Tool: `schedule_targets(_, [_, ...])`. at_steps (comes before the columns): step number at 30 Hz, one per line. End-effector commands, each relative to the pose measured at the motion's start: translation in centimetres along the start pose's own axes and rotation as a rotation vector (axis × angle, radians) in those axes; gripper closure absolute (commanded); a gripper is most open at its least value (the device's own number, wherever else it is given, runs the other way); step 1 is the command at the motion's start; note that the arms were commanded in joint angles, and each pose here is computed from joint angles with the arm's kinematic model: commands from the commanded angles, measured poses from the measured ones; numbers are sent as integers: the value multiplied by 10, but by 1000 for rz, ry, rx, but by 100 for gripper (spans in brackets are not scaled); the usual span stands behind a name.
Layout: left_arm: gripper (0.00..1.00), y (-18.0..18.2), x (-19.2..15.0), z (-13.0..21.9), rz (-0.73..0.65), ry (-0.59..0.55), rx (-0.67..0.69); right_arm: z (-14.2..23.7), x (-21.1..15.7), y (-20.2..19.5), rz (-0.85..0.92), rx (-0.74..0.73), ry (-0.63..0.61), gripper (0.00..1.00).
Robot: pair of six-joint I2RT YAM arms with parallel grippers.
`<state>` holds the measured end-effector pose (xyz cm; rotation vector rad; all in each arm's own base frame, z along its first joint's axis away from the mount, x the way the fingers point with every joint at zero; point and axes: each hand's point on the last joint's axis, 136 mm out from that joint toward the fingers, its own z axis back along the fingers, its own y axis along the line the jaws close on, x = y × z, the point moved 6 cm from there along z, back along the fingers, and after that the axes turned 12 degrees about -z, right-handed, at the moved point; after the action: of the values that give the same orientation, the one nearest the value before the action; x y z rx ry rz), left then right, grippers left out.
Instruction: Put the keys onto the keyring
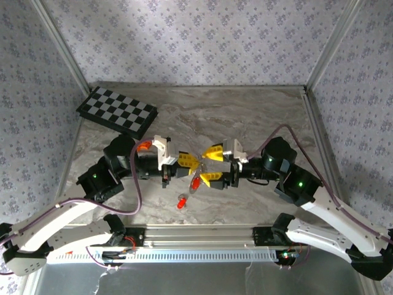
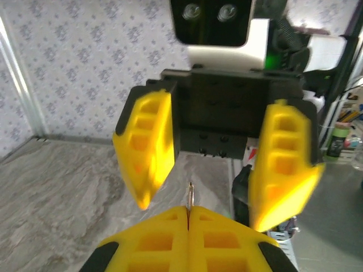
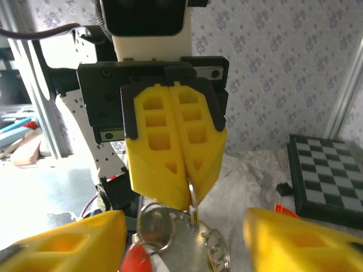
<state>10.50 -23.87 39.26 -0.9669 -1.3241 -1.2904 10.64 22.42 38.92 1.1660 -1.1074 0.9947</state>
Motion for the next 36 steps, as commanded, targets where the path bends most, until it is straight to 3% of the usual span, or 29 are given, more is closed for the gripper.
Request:
schedule_targets(1, [100,7,-7,9,1,20,84,11,4,-3,-16,-86,11,20])
schedule_targets(2, [100,8,-12,11,13,27,96,11,0,-6,-33,-115,31,15])
schedule_targets(5, [100,13,-25,17,52,49,146,13,-13,-17,-92,-205,89,13])
schedule_targets(19, [100,24,-62,47,140,154,354,-18,-124,-92,-369,-492,415,16])
schedule_targets(26, [100,21,-69,64,157,145,423,-53,-179,-106,-445,-434,561,21])
schedule_targets(36, [100,22,-89,99,210,197,649,-100,-224,-93,-359,-411,800,26])
